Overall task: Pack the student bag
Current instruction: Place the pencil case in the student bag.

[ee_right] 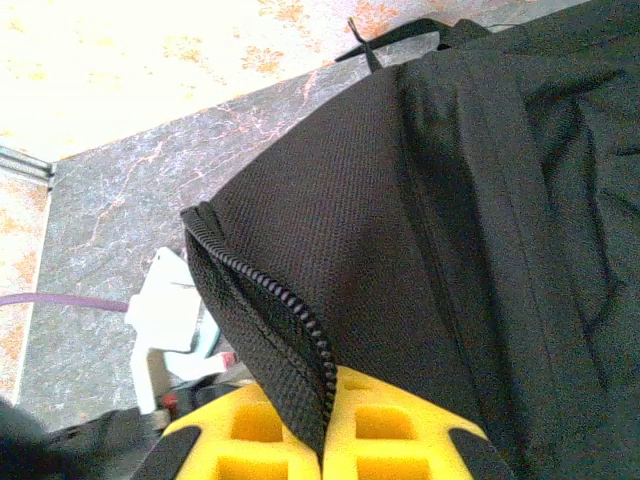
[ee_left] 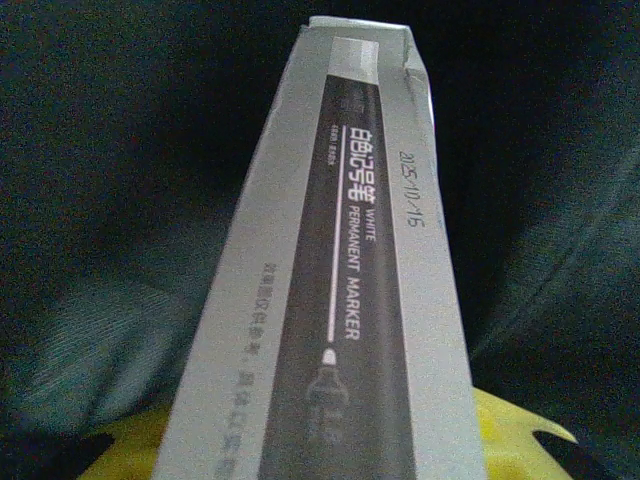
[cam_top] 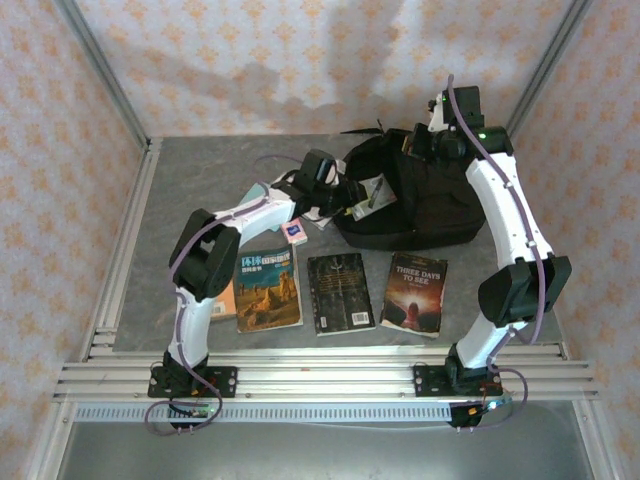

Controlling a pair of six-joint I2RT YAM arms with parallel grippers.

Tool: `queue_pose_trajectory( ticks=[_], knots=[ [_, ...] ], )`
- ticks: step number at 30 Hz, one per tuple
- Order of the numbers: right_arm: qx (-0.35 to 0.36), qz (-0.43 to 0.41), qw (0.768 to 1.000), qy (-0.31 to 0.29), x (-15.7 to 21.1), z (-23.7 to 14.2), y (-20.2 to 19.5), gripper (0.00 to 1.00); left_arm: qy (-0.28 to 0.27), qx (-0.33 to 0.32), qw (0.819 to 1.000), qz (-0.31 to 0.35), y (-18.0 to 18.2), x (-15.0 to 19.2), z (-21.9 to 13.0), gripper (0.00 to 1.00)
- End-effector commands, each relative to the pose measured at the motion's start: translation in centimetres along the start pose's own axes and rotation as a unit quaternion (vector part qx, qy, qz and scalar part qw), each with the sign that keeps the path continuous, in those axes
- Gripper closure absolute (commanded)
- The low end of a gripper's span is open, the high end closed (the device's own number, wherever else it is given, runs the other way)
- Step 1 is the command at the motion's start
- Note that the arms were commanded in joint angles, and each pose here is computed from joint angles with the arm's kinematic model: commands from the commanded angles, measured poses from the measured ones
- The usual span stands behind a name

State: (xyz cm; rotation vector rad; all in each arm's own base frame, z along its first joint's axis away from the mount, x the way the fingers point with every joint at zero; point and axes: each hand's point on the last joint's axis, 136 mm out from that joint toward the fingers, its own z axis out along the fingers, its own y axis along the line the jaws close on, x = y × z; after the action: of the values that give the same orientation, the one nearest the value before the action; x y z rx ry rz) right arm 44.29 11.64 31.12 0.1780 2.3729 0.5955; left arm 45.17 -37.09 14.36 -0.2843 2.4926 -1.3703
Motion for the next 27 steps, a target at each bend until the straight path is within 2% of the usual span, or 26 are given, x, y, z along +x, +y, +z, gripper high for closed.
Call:
queue_pose_trajectory(
  ticks=[1, 9, 15, 18, 20, 23, 27],
  knots=[
    [-0.058, -0.014, 0.996, -0.058, -3.0, -3.4, 3.4, 1.00, 0.003, 0.092, 0.995, 0.027, -5.8, -0.5, 0.0, 0.68],
    [-0.098, -0.002, 0.994, -0.052, -3.3, -3.0, 4.7, 1.00, 0.021, 0.109, 0.993, 0.037, -7.6, 0.0, 2.8, 0.68],
    [-0.109, 0.006, 0.992, -0.058, -3.9, -2.2, 5.0, 1.00, 0.009, 0.117, 0.993, -0.005, -7.4, -1.1, 6.6, 0.66],
    [-0.116, 0.013, 0.991, -0.059, -4.3, -1.5, 5.1, 1.00, 0.013, 0.122, 0.992, -0.019, -8.0, -1.2, 8.9, 0.51],
    [-0.114, 0.016, 0.992, -0.058, -4.4, -0.9, 4.9, 1.00, 0.016, 0.133, 0.991, -0.030, -8.9, -1.3, 10.0, 0.32],
    [-0.099, 0.012, 0.993, -0.058, -4.3, -0.4, 4.3, 1.00, 0.016, 0.147, 0.989, -0.026, -10.5, -1.5, 9.4, 0.15],
    [-0.053, 0.003, 0.997, -0.059, -4.1, 0.0, 2.6, 1.00, -0.008, 0.091, 0.996, 0.021, -9.8, -2.2, 6.0, 0.11]
  ],
)
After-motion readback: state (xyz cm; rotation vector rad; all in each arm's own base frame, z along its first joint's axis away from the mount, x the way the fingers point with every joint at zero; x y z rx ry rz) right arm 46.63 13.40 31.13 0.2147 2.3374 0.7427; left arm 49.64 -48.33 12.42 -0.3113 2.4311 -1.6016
